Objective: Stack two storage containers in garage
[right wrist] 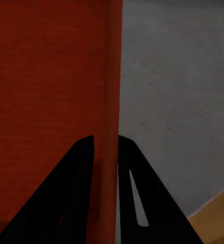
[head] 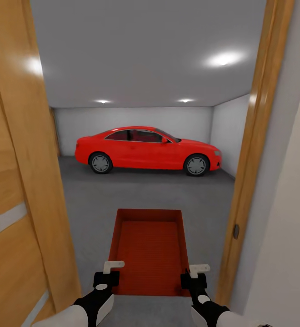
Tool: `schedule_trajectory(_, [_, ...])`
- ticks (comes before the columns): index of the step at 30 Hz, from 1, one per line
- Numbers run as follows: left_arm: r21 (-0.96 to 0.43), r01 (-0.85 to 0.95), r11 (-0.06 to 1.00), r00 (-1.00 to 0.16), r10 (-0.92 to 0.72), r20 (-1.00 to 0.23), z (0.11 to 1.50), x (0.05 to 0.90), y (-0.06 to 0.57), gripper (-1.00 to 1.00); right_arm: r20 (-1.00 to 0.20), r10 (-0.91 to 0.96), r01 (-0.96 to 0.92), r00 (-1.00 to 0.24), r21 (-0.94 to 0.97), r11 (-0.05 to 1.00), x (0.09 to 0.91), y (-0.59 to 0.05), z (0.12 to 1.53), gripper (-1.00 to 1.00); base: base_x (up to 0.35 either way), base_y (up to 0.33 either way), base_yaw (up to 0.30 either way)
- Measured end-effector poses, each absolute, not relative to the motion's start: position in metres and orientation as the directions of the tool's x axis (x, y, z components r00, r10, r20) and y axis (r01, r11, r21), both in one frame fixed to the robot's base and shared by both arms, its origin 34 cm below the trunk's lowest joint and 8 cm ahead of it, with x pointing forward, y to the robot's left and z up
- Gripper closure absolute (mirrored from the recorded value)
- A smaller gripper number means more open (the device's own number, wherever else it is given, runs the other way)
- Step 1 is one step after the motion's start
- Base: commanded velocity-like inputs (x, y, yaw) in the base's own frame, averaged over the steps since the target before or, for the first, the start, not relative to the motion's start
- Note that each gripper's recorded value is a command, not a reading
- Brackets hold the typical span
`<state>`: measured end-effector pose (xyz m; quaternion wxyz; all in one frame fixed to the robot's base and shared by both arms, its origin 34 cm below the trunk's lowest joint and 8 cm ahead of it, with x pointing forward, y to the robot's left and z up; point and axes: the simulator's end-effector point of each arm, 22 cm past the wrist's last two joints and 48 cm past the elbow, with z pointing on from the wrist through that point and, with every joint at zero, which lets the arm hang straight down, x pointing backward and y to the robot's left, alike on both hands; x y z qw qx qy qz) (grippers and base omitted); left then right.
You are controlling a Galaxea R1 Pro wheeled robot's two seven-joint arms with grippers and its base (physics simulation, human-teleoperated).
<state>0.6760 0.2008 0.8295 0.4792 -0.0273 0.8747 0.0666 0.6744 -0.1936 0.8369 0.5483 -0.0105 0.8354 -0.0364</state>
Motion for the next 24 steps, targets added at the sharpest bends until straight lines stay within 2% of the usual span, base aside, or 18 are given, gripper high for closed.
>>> schedule_trajectory(24, [0.091,-0.111,0.990,-0.539,0.017,-0.842,0.8297,0.6760,0.2007,1.00,-0.915,-0.057,0.023,-0.398,-0.072,0.997,0.6743,-0.1937,0.8369,1.00,0.320,0.000,0.000])
